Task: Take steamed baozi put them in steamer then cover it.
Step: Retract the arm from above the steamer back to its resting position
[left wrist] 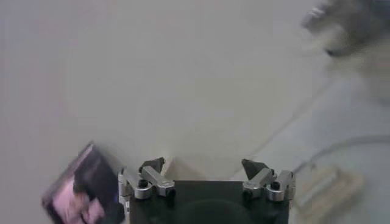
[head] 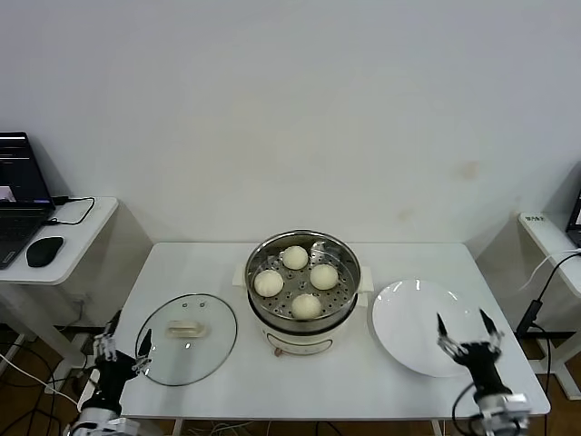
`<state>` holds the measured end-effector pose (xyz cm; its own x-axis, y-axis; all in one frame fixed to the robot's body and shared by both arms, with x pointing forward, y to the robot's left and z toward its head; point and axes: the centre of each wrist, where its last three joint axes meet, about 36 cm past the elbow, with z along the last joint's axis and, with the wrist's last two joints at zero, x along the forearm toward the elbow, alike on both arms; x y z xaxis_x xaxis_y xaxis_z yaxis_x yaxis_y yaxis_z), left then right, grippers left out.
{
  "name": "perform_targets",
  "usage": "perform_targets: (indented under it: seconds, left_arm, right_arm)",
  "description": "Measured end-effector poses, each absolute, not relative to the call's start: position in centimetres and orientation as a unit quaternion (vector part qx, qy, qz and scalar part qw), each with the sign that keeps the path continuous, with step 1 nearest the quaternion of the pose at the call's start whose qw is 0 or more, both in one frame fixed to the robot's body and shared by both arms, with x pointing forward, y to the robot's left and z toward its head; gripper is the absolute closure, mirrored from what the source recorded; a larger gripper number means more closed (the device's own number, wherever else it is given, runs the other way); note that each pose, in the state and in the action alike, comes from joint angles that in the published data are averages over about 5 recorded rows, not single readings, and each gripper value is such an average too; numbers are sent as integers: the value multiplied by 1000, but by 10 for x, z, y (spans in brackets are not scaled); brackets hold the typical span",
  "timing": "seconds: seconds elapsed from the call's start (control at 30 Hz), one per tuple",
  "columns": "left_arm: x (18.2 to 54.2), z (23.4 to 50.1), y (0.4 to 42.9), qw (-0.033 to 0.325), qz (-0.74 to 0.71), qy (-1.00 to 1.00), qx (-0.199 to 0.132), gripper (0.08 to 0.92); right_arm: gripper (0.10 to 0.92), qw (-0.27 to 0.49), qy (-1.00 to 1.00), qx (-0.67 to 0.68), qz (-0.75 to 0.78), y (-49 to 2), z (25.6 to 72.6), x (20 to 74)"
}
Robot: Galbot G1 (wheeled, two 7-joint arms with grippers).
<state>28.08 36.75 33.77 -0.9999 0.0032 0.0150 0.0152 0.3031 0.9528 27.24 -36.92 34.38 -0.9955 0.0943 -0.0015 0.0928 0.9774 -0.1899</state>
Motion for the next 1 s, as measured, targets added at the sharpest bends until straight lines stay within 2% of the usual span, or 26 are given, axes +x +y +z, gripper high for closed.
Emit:
perform_targets:
  seconds: [0.2,0.4,0.67,1.0]
  left_arm:
    - [291,318,367,7,-689,-723,-51,177]
    - [302,302,362,1,-726,-683,-77,177]
    - [322,289,358,-9,-747,-658,-94,177]
    - [350,279,361,-10,-757,-646,-100,177]
  right_arm:
    - [200,21,-989,-96,108,-375,335,241]
    - [200,34,-984,-126,119,-377,328,219]
    - [200,47,-980,-146,129,-376,320,201]
    - [200,58,-976,-157,136,-374,313,189]
